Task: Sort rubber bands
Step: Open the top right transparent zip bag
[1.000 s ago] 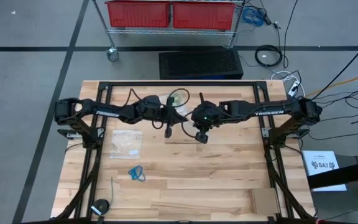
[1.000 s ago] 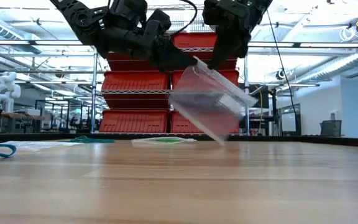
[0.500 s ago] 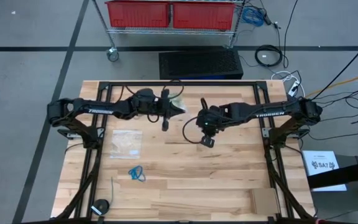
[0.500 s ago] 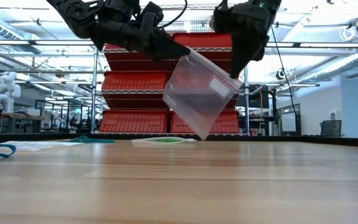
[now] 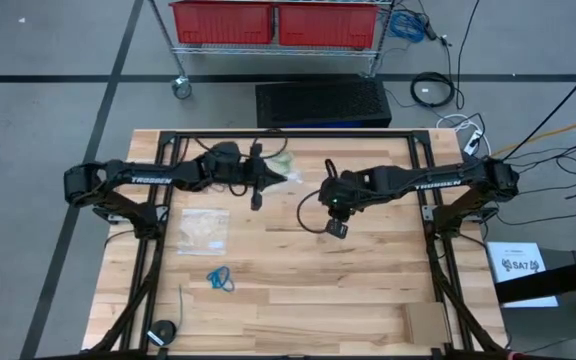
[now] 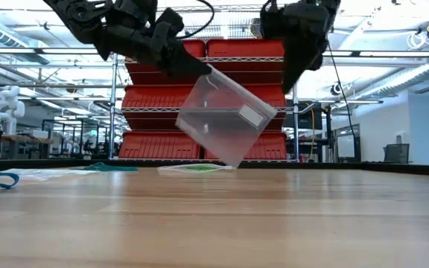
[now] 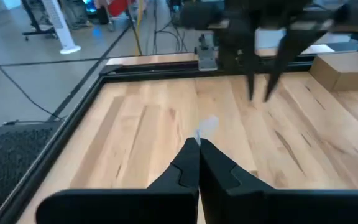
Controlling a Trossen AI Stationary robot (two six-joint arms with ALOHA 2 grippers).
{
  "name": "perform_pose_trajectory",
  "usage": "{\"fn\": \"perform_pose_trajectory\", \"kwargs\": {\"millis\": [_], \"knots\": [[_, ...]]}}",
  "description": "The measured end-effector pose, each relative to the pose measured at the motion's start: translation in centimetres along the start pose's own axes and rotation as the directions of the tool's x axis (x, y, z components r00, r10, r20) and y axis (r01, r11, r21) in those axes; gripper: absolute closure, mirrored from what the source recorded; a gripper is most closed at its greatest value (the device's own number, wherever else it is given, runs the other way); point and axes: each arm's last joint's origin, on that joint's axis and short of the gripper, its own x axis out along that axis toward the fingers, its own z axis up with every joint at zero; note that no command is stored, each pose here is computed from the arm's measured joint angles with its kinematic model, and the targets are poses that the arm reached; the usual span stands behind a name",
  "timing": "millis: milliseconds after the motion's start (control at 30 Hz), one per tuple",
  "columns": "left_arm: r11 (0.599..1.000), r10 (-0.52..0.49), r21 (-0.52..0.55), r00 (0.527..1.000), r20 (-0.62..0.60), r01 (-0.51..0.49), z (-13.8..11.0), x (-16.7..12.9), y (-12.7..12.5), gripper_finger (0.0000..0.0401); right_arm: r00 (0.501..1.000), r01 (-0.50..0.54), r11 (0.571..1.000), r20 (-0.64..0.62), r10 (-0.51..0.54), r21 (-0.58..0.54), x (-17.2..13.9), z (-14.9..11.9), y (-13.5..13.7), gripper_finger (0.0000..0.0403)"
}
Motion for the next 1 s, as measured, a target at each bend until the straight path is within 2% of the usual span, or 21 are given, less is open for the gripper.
{"fn": "perform_pose_trajectory", "kwargs": {"millis": [100,167,300,367,500,1000], "knots": [[1.000,-0.009,-0.010,1.000,-0.021,0.009,-0.8,-0.4,-0.4,0.0401,0.991,-0.018,0.997,0.131,0.027,-0.073,-0.2,1.3,-0.1,0.0325],[1.000,-0.017,-0.023,1.000,-0.021,0.016,-0.9,-0.7,-0.7,0.0401,0.978,0.006,0.992,0.207,0.020,-0.126,-0.3,2.1,-0.1,0.0325],[1.000,-0.016,-0.013,1.000,0.014,0.017,-0.5,-1.3,-1.0,0.0401,0.948,0.116,0.977,0.313,-0.056,-0.178,-0.5,3.1,-0.5,0.0365],[1.000,-0.014,-0.009,1.000,0.027,0.014,-0.4,-1.7,-1.1,0.0401,0.934,0.132,0.974,0.351,-0.062,-0.181,-0.4,3.6,-0.8,0.0391],[1.000,-0.009,-0.001,0.998,0.067,0.009,0.3,-2.2,-1.1,0.0401,0.924,0.148,0.968,0.376,-0.063,-0.202,0.2,4.1,-0.9,0.0396],[1.000,-0.018,-0.006,0.998,0.060,0.019,0.3,-2.2,-1.1,0.0401,0.916,0.182,0.957,0.394,-0.082,-0.224,1.7,4.9,-1.5,0.0403]]}}
